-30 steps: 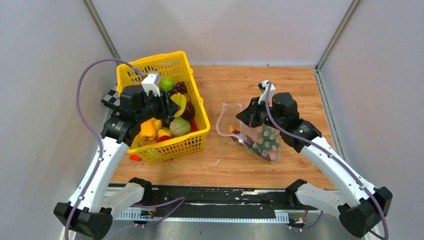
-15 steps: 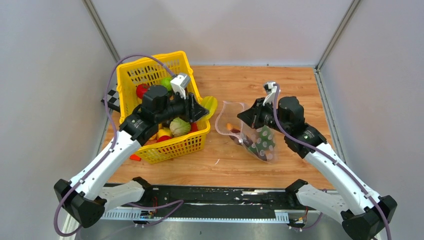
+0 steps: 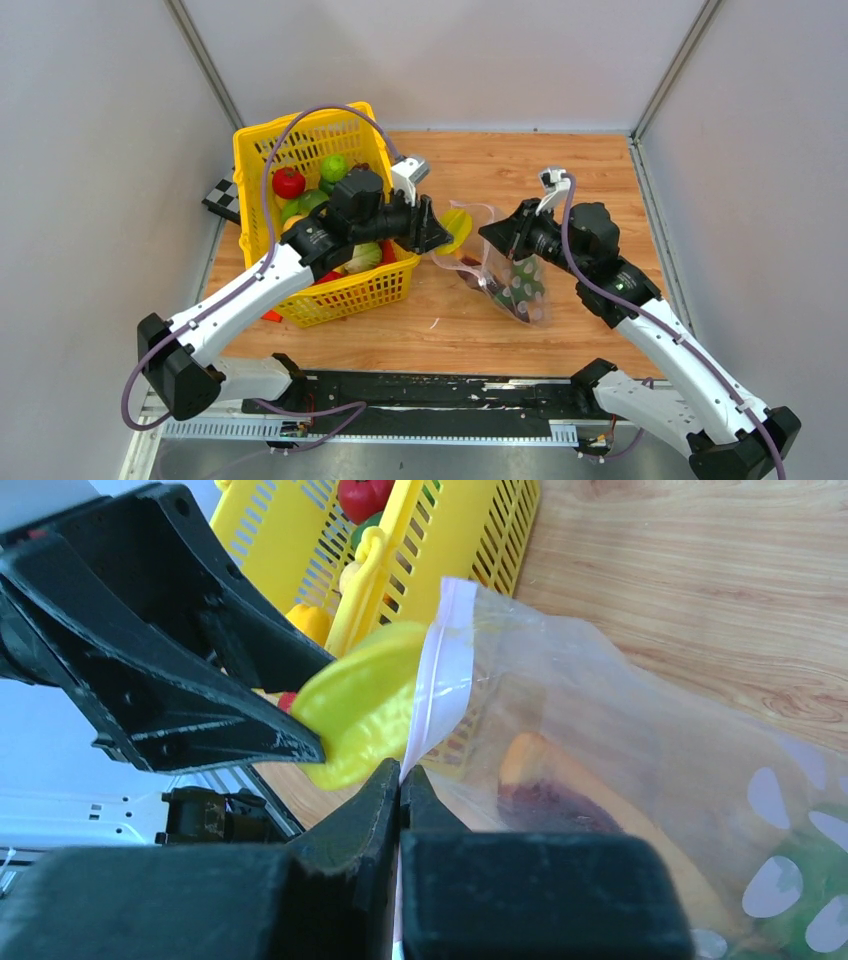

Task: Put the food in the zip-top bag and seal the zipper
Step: Place the fake fruit in the zipper food storage bag.

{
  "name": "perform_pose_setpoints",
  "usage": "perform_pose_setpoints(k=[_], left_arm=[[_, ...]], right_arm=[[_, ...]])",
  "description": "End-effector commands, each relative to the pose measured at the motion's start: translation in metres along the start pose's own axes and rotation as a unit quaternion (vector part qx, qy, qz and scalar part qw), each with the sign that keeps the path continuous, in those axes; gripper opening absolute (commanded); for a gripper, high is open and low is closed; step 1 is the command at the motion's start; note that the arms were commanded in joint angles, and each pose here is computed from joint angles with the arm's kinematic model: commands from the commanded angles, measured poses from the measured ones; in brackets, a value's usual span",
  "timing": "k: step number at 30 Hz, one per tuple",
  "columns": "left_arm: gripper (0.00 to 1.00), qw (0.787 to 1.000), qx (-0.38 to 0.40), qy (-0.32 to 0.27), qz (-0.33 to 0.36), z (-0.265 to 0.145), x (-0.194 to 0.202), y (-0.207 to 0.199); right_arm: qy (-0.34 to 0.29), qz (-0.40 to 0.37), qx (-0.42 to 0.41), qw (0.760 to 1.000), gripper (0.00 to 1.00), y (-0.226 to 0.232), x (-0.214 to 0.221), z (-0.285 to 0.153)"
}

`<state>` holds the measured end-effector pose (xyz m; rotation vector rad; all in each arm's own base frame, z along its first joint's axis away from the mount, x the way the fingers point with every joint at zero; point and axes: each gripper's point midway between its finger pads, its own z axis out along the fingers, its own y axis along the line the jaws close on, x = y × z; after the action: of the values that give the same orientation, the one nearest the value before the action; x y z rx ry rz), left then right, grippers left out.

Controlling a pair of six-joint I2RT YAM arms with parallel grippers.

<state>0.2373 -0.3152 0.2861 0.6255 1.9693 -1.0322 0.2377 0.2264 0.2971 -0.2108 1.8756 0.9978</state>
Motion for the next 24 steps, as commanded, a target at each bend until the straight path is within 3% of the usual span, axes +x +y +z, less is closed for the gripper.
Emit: perform_pose_setpoints(k=[1,8,16,24], left_arm=[[0.44,0.998,0.041,-0.023,0.035,-0.003,-0.023,-0.025],[0.45,0.998,0.038,-0.01,0.055,-0.006,-0.017,-0.027],[0.46,0.999,0.034,0.008,0.04,0.02,-0.012,-0.028],[0.58,0.999,-0.007,-0.022,0.032,0.036,-0.025,-0.018]], right_arm=[[-0.046,0.002,-0.014,0.999,0.0,0.011,-0.022,-0.003],[-0.043,0.001,-0.026,0.999,0.0,0.015,-0.022,-0.002],[-0.059,-0.02,-0.096,0.994,0.0,0.042,-0.031,-0.011],[-0.064,-0.024,-0.082,0.994,0.0,0.038,-0.031,-0.015]])
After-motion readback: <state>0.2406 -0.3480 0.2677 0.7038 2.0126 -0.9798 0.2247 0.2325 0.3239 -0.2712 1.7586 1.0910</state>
